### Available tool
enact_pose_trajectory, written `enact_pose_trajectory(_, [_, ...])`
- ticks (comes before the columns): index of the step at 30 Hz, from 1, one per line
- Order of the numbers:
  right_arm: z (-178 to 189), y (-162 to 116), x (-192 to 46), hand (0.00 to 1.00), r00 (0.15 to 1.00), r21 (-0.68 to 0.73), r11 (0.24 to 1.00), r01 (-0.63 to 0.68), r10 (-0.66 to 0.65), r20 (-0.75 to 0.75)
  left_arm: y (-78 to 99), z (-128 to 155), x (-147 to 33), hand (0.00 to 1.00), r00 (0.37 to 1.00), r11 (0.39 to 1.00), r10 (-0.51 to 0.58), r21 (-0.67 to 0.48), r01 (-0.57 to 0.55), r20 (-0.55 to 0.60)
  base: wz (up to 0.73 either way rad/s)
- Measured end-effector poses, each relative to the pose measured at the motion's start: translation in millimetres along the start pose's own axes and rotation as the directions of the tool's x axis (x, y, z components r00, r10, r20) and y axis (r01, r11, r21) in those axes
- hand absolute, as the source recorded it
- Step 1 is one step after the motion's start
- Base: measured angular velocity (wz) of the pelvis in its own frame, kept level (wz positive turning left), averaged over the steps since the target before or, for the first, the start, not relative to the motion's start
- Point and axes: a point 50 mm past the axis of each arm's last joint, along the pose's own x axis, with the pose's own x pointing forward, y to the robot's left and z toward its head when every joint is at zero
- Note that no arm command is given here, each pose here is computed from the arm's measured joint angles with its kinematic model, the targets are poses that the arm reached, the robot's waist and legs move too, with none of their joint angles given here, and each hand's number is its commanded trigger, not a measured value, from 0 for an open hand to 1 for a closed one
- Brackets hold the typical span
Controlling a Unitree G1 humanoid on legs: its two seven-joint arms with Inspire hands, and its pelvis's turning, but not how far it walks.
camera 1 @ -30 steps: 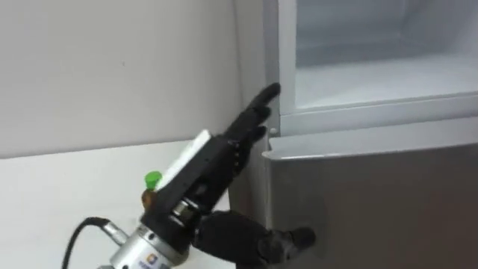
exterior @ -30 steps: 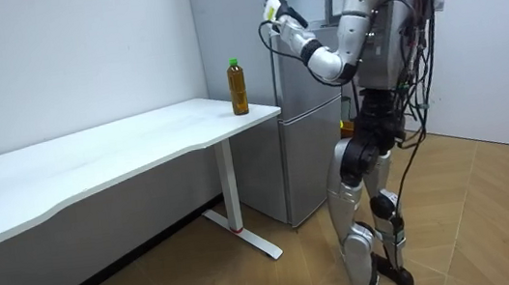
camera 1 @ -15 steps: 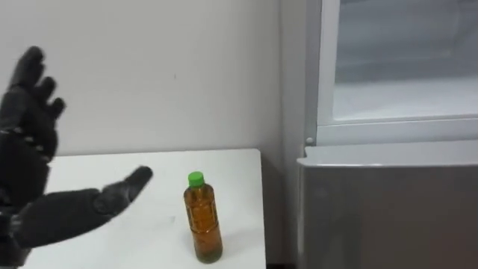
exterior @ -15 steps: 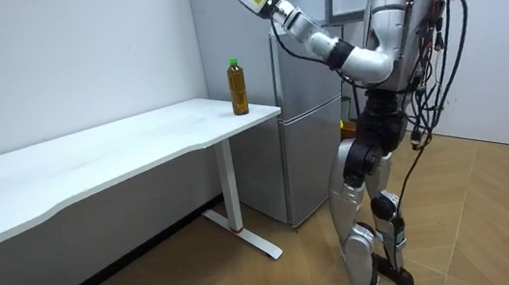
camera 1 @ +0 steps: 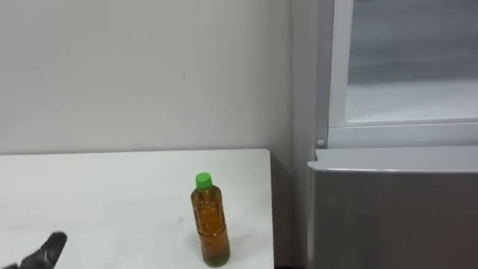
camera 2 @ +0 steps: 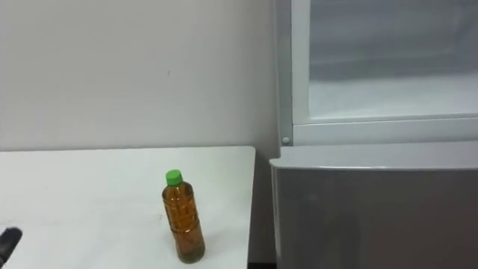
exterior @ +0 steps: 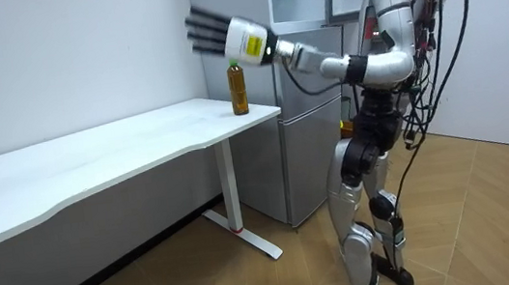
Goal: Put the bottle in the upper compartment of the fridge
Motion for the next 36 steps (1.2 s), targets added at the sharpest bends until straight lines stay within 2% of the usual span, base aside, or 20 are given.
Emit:
enact_pose_trajectory(4, [0, -1, 0, 0.00, 1.000, 0.007, 1.000, 0.002, -0.002, 0.006, 15.4, -36, -10.1, 0.00, 0.985, 0.996, 0.067, 0.060, -0.059, -0.158, 0.03])
enact_pose_trajectory(7, [-2, -3, -1, 0.00, 1.000, 0.007, 1.000, 0.007, -0.007, 0.001, 23.4, -72, -25.9, 0.00, 0.943, 0.990, 0.113, 0.112, -0.082, -0.313, 0.00])
enact_pose_trajectory(9, [-2, -3, -2, 0.00, 1.000, 0.006, 1.000, 0.004, -0.004, -0.001, 25.9, -100, -43.4, 0.00, 0.890, 0.987, 0.122, 0.152, -0.060, -0.438, 0.00])
enact_pose_trajectory(10, [-4, -4, -2, 0.00, 1.000, 0.007, 1.000, 0.005, -0.005, -0.006, 26.2, -106, -47.9, 0.00, 0.877, 0.986, 0.121, 0.160, -0.051, -0.466, 0.00])
enact_pose_trajectory(15, [-3, -3, -2, 0.00, 1.000, 0.004, 1.000, -0.008, 0.008, -0.002, 39.9, -153, -95.6, 0.00, 0.712, 0.970, 0.130, 0.238, 0.054, -0.690, 0.00])
enact_pose_trajectory(19, [-5, -4, -3, 0.00, 1.000, 0.005, 1.000, -0.016, 0.016, -0.006, 51.2, -169, -121.5, 0.00, 0.614, 0.962, 0.146, 0.257, 0.096, -0.776, 0.00])
enact_pose_trajectory(21, [-6, -5, -3, 0.00, 1.000, 0.006, 1.000, -0.021, 0.021, -0.010, 61.0, -178, -139.9, 0.00, 0.538, 0.952, 0.180, 0.284, 0.116, -0.823, -0.04])
enact_pose_trajectory(24, [-9, -4, -3, 0.00, 0.999, 0.007, 1.000, -0.029, 0.029, -0.020, 72.9, -183, -158.3, 0.00, 0.464, 0.941, 0.227, 0.315, 0.122, -0.856, -0.05])
enact_pose_trajectory(29, [-12, -5, -3, 0.00, 0.999, 0.013, 1.000, -0.022, 0.023, -0.040, 87.2, -186, -178.4, 0.00, 0.370, 0.927, 0.274, 0.346, 0.145, -0.888, -0.08])
enact_pose_trajectory(32, [-11, -4, -2, 0.00, 0.999, 0.013, 1.000, -0.025, 0.026, -0.042, 91.3, -189, -187.9, 0.00, 0.314, 0.911, 0.292, 0.363, 0.196, -0.904, -0.05])
enact_pose_trajectory(34, [-11, -3, -2, 0.00, 0.998, 0.013, 0.999, -0.030, 0.031, -0.047, 90.8, -190, -192.3, 0.00, 0.282, 0.900, 0.289, 0.360, 0.245, -0.915, -0.10])
enact_pose_trajectory(36, [-10, -2, -2, 0.00, 0.998, 0.016, 0.999, -0.035, 0.035, -0.053, 87.6, -193, -194.1, 0.00, 0.246, 0.879, 0.263, 0.337, 0.338, -0.933, -0.04])
